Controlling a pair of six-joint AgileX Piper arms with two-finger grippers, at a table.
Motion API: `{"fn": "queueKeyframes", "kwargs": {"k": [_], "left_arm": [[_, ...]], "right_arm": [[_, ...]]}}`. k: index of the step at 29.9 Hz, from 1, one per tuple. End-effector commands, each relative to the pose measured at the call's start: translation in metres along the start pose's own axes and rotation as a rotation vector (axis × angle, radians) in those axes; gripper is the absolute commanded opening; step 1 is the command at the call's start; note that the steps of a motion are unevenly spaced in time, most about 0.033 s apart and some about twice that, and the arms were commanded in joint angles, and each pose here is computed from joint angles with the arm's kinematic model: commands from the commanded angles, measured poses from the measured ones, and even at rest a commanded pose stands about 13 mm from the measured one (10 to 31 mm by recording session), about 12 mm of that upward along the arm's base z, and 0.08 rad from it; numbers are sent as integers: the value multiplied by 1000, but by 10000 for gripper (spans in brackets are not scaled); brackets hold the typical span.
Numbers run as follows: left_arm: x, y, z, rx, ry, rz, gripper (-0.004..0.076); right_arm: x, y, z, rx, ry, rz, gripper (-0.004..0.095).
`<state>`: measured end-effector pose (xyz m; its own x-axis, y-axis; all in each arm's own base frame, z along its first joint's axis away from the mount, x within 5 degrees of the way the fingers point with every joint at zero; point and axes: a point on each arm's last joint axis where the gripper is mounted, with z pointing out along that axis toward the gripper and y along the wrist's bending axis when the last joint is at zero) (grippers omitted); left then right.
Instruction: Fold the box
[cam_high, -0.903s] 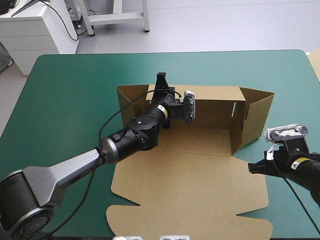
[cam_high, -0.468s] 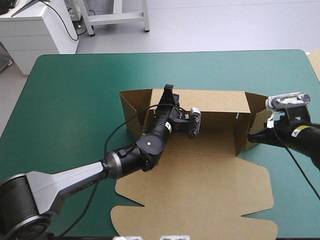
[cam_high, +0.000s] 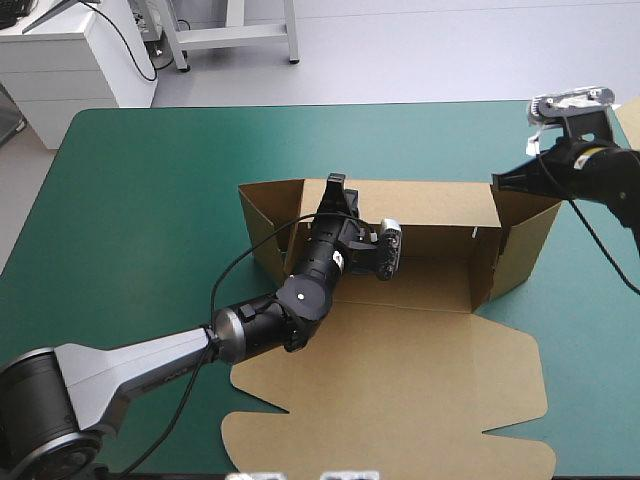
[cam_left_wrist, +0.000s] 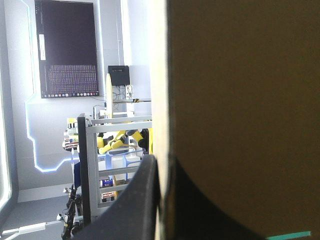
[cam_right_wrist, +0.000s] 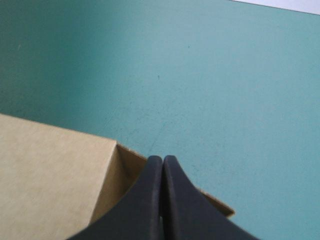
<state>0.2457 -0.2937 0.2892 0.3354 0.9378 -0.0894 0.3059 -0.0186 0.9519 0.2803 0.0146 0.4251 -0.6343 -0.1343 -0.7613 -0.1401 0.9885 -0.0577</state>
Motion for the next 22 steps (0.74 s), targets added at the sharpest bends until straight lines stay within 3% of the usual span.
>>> {"fn": "queueKeyframes", "kwargs": {"k": [1, 13, 22], "left_arm": [[-2, 13, -10, -28, -16, -55, -8], [-1, 13, -10, -31, -10, -55, -8], [-1, 13, -10, -31, -10, -55, -8]], "right_arm": [[-20, -7, 13, 24, -42, 0, -20], [-15, -32, 68, 51, 136, 113, -20], [1, -38, 60, -9, 280, 58, -21]]}}
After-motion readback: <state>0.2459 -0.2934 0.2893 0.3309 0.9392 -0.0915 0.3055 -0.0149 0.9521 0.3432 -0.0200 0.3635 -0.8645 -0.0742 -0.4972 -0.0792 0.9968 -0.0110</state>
